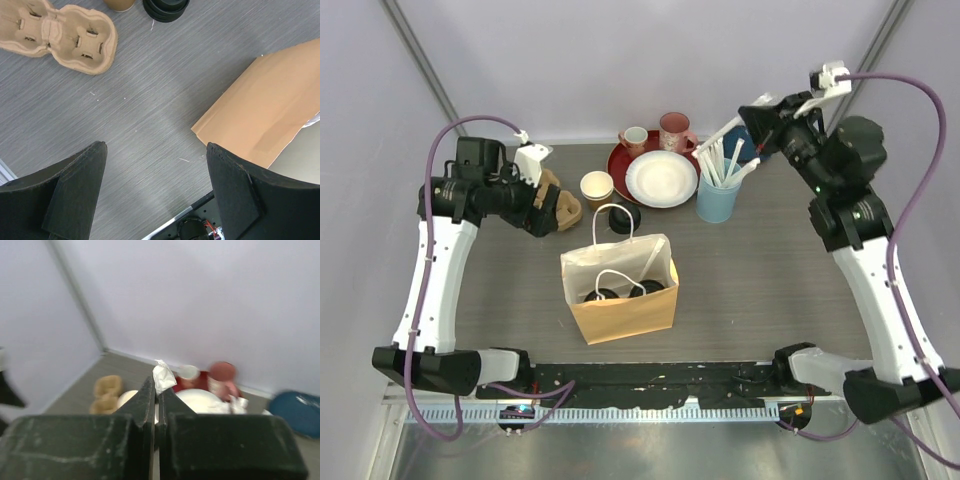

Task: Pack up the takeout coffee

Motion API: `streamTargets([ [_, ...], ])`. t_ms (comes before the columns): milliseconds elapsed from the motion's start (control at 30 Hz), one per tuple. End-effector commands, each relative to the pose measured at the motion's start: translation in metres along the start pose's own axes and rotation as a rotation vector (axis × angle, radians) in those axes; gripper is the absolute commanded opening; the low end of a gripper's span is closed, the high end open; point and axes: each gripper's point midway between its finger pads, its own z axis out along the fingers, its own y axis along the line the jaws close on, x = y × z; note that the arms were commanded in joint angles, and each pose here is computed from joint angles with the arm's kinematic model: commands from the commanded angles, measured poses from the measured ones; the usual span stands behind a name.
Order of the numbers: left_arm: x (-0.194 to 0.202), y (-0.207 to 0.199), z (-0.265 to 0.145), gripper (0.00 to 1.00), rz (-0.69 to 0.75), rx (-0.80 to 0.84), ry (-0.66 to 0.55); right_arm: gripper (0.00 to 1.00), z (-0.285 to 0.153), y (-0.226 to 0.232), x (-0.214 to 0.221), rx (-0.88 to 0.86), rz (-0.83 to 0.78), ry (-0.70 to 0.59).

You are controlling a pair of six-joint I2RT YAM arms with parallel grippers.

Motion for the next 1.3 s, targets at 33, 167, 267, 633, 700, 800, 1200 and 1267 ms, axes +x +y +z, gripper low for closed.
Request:
streamTargets([
  [33,-0.008,0.005,-0.003,0.84,0.004,-0.025,-0.041,0.01,-0.054,0.105,-0.029,-0.547,0.166,-0.087],
  [167,-0.008,0.006,-0.003,0.85,0.005,-0.032,-0.041,0.01,-0.086,0.154,-0.001,-0.791,0.257,-0.01],
  [267,-0.009,0.006,-0.003,0.84,0.004,-0.034,-0.042,0.01,-0.103,0.183,0.022,-0.889,0.25,0.047],
  [633,-0.007,0.004,-0.006,0.84,0.01,-0.035,-0.045,0.01,-0.095,0.215,0.126,-0.901,0.101,0.292],
  [700,-0.007,0.004,-0.008,0.84,0.011,-0.037,-0.047,0.01,-0.089,0.213,0.135,-0.892,0.078,0.299],
  [800,-0.006,0.004,-0.008,0.84,0.014,-0.037,-0.047,0.01,-0.081,0.21,0.143,-0.876,0.037,0.281],
  [1200,-0.004,0.005,-0.007,0.85,0.019,-0.04,-0.042,0.25,-0.072,0.2,0.173,-0.85,-0.051,0.322],
  [1267,-0.004,0.004,-0.007,0.84,0.021,-0.039,-0.04,0.64,-0.075,0.2,0.167,-0.855,-0.067,0.322],
])
